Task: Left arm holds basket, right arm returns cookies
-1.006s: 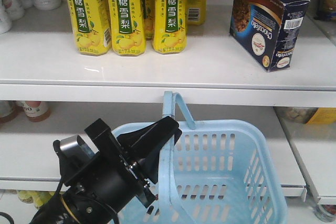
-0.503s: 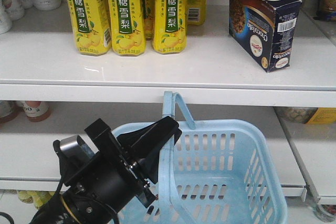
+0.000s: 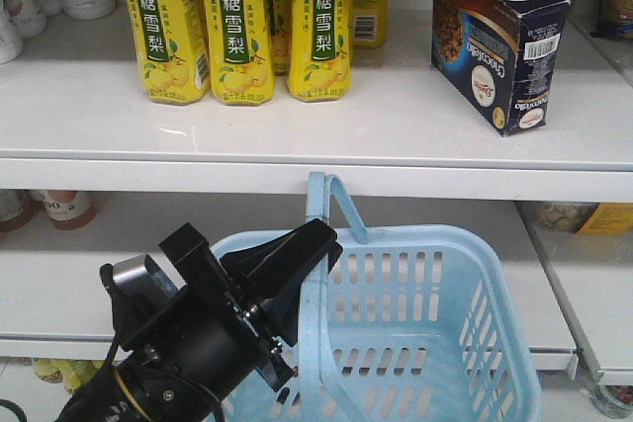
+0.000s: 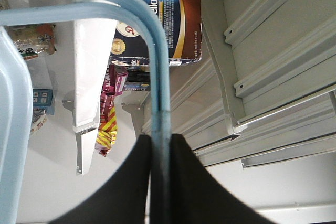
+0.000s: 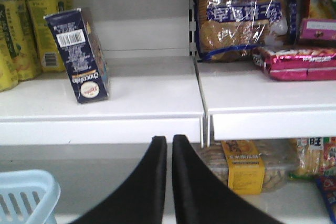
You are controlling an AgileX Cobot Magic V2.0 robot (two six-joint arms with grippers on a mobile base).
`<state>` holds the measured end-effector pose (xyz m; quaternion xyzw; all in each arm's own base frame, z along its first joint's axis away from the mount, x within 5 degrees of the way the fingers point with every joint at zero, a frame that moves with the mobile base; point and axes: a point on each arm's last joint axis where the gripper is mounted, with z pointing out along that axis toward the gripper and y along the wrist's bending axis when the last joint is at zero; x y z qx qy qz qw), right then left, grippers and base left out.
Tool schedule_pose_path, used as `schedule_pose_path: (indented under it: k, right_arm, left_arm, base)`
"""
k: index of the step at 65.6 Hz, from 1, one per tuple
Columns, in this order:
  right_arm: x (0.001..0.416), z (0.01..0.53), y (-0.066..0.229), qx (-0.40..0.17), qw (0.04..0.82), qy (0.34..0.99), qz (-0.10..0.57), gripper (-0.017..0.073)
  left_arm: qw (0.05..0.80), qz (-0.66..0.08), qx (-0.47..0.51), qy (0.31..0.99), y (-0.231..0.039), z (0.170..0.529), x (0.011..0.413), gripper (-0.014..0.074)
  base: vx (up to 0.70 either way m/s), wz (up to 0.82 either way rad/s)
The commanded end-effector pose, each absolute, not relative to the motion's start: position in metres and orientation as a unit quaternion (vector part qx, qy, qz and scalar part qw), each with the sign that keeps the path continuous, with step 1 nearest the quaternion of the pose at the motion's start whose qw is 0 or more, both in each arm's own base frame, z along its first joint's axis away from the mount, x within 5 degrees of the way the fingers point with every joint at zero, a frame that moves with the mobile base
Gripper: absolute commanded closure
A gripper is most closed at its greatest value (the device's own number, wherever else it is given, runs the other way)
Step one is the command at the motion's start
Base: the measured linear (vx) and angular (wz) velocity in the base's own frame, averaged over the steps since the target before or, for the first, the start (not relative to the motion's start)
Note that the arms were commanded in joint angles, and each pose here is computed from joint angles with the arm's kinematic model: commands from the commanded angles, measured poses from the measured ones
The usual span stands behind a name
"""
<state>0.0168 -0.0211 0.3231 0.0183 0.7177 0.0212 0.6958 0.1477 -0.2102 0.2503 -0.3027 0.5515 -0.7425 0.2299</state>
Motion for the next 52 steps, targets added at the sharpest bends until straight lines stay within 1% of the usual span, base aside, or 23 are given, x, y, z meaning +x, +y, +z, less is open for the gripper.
schedule_pose_path:
  k: [1, 9, 52]
  right_arm:
    - [0.0164, 0.3211, -0.0185, 0.003, 0.718, 0.696, 0.027, 0.0562]
    - [0.0175, 0.3121, -0.0183, 0.005, 0.711, 0.703, 0.027, 0.0562]
    - [0.0175, 0.3122, -0.0185, 0.005, 0.711, 0.702, 0.025, 0.0562]
  left_arm:
    - [0.281, -0.818, -0.284, 0.414, -0.1959, 0.287, 0.1495, 0.0596]
    - [0.281, -0.818, -0.284, 0.414, -0.1959, 0.287, 0.1495, 0.0596]
    - [0.281, -0.818, -0.284, 0.414, -0.1959, 0.287, 0.1495, 0.0596]
  base:
    - [0.0, 0.0]
    - [0.0, 0.0]
    - [0.0, 0.0]
